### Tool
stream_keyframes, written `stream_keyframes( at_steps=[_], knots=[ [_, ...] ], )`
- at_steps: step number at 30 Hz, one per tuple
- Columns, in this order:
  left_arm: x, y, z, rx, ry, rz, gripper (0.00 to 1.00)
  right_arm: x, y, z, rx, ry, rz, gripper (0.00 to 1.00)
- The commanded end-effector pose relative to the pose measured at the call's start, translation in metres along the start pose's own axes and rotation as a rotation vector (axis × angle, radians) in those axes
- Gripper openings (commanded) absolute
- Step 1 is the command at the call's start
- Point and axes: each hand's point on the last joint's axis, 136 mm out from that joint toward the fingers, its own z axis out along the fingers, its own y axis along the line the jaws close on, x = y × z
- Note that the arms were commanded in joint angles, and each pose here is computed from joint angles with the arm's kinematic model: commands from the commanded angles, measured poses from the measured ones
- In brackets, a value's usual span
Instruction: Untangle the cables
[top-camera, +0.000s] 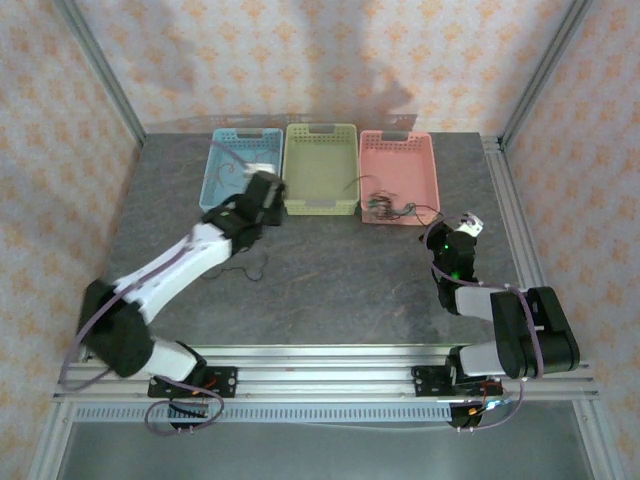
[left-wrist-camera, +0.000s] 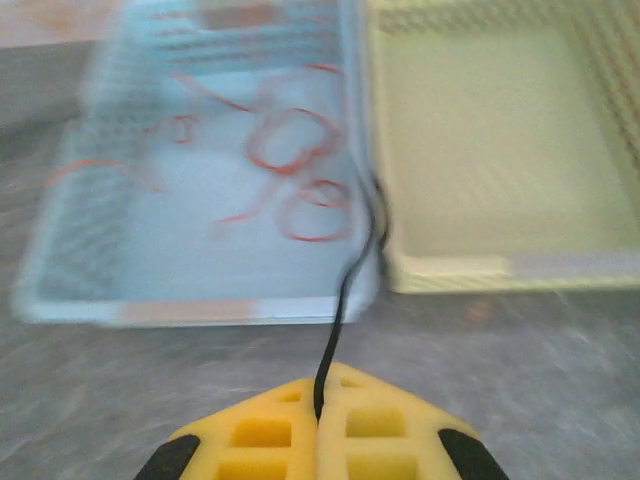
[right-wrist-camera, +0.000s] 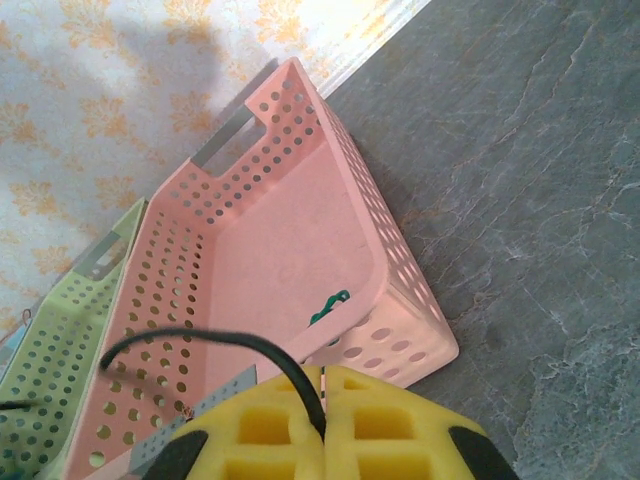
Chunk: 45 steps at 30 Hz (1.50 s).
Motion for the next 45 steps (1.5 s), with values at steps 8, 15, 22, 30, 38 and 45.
stream_keyframes(
  at_steps=[8, 15, 22, 30, 38, 45],
  knots=[
    [0.033, 0.086, -0.008, -0.070, 0.037, -0.271, 0.00, -0.011, -0.007, 0.003, 0.066, -0.040, 0.014, 0.00],
    [0.059, 0.093, -0.002, -0.133, 0.132, -0.229, 0.00, -0.010, -0.004, 0.004, 0.050, -0.032, 0.015, 0.00],
    [0.108, 0.103, 0.022, -0.241, 0.320, -0.258, 0.43, -0.009, -0.003, 0.005, 0.043, -0.028, 0.017, 0.00],
    [0.130, 0.103, 0.025, -0.244, 0.376, -0.373, 0.82, -0.008, -0.003, 0.007, 0.042, -0.025, 0.023, 0.00],
    [0.144, 0.060, 0.047, -0.145, 0.535, -0.252, 0.83, -0.007, -0.003, 0.007, 0.039, -0.025, 0.031, 0.00],
    [0.146, 0.046, 0.058, -0.227, 0.623, -0.084, 0.84, -0.007, -0.003, 0.006, 0.037, -0.029, 0.034, 0.00]
  ],
)
